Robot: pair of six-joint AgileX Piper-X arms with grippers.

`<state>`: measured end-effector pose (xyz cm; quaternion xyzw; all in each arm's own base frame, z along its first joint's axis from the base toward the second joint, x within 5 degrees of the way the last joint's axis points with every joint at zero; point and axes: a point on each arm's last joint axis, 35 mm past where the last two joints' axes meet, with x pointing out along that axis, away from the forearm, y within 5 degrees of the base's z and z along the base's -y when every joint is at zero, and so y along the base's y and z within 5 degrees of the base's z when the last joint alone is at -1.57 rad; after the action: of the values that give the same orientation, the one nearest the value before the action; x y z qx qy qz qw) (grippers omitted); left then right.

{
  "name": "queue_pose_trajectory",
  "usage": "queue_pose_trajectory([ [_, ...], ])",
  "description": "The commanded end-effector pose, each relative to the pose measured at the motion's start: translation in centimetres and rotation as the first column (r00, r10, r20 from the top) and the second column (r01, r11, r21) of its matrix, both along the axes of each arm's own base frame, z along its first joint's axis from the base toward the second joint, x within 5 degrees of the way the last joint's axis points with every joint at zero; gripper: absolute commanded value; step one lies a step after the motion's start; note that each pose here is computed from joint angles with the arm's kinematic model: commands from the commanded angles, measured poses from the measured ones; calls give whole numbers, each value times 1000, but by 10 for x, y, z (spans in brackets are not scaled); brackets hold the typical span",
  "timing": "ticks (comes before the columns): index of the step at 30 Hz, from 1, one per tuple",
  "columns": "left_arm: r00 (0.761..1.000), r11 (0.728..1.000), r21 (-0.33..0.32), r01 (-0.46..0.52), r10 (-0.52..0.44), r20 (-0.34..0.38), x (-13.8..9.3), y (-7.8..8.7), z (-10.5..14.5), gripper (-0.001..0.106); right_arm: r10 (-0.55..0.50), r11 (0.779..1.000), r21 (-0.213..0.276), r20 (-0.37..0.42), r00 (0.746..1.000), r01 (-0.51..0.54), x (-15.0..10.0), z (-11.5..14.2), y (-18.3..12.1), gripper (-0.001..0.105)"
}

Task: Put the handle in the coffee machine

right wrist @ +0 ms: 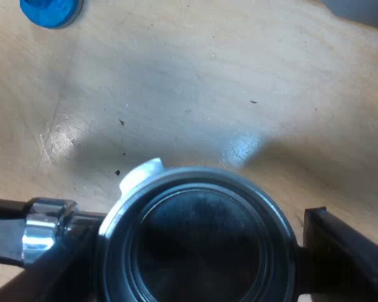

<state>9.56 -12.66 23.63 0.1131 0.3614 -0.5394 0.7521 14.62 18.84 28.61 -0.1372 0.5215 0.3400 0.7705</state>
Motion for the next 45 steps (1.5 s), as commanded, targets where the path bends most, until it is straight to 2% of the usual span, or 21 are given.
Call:
queue_pose_trajectory([
  [1,998,997,-41,70,-70,-6,-2,-2,3,0,7,999,45,34,999,-9,1,9,1,18],
  [2,998,997,-41,70,-70,-6,-2,-2,3,0,7,999,45,34,999,-9,1,9,1,31],
  [3,998,997,-41,70,-70,-6,-2,-2,3,0,6,999,46,33,999,-7,1,9,1,39],
  [5,998,997,-41,70,-70,-6,-2,-2,3,0,2,999,47,31,1000,-3,1,9,1,70],
  [7,998,997,-41,70,-70,-6,-2,-2,3,0,2,999,47,31,1000,-3,1,9,1,85],
  [9,998,997,-41,70,-70,-6,-2,-2,3,0,2,999,47,31,1000,-3,1,9,1,93],
  [25,998,997,-43,70,-70,-4,-3,-2,3,0,24,999,45,60,998,-27,0,12,-1,93],
  [29,998,997,-49,59,-59,-14,-3,-2,6,0,-3,998,63,128,992,-5,-1,21,-4,93],
  [35,1000,997,-72,15,-16,-9,2,-2,17,0,-74,995,86,259,963,53,-5,40,-16,93],
  [42,993,989,-86,-120,121,4,20,12,24,0,-88,990,136,328,940,45,-16,58,-31,93],
  [45,984,981,-69,-179,180,10,28,23,22,0,-102,988,144,351,931,54,-18,63,-36,93],
])
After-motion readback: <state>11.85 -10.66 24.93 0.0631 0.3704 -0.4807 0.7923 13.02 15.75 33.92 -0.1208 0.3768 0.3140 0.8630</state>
